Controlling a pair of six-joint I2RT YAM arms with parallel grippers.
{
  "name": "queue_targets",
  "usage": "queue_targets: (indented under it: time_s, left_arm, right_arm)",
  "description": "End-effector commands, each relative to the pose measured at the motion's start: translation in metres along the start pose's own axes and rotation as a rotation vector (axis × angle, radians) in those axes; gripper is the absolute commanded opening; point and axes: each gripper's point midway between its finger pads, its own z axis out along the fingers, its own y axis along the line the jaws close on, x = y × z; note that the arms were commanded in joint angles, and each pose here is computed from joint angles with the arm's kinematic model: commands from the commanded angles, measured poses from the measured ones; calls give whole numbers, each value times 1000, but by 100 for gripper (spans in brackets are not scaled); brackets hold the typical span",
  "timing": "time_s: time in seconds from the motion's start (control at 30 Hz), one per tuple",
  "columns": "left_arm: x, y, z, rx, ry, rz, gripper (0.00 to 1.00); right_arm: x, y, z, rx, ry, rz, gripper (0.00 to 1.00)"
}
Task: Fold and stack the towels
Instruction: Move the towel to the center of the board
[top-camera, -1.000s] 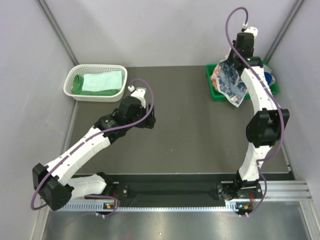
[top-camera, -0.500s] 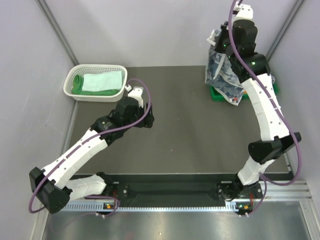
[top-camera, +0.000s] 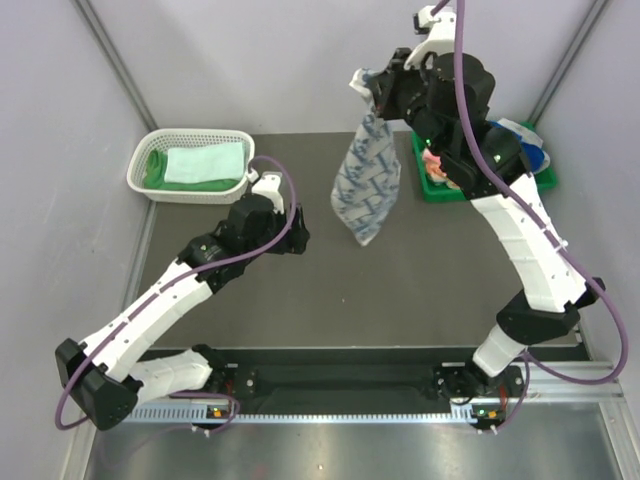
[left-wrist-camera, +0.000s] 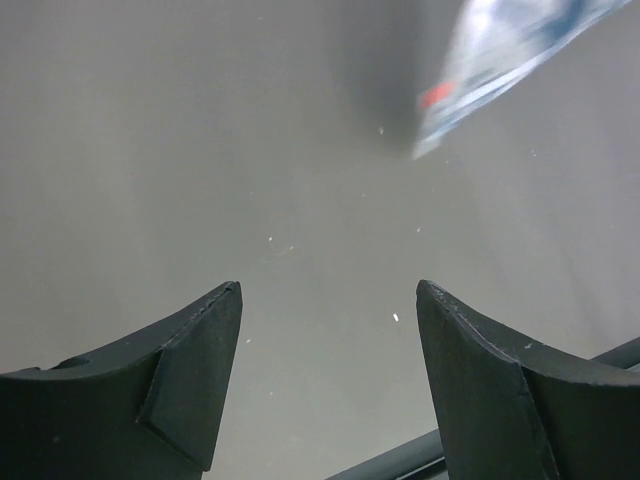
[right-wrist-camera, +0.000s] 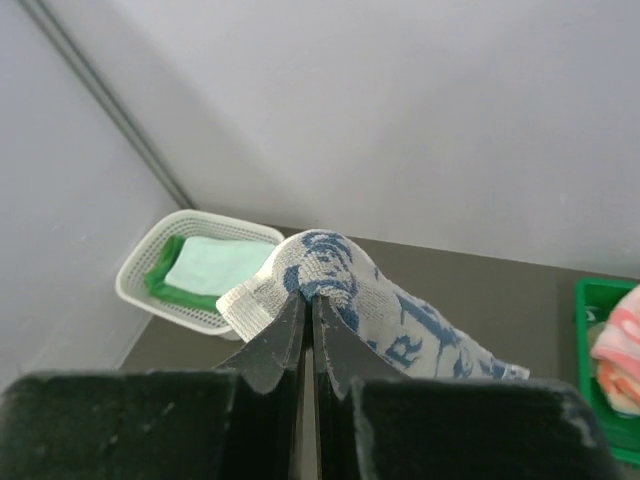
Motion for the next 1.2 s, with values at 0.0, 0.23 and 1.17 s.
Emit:
queue_targets:
  time_s: [0.0, 0.23, 1.17]
  left_arm:
    - [-29, -14, -13, 61, -104, -47, 76]
    - [-36, -13, -19, 53, -138, -93, 76]
    - [124, 50, 84, -278, 160, -369, 59]
  right_arm:
    - [-29, 20, -19, -45, -84, 37, 0]
    - [39, 35, -30, -77, 19, 99, 0]
    - [279, -59, -213, 168, 341, 215, 55]
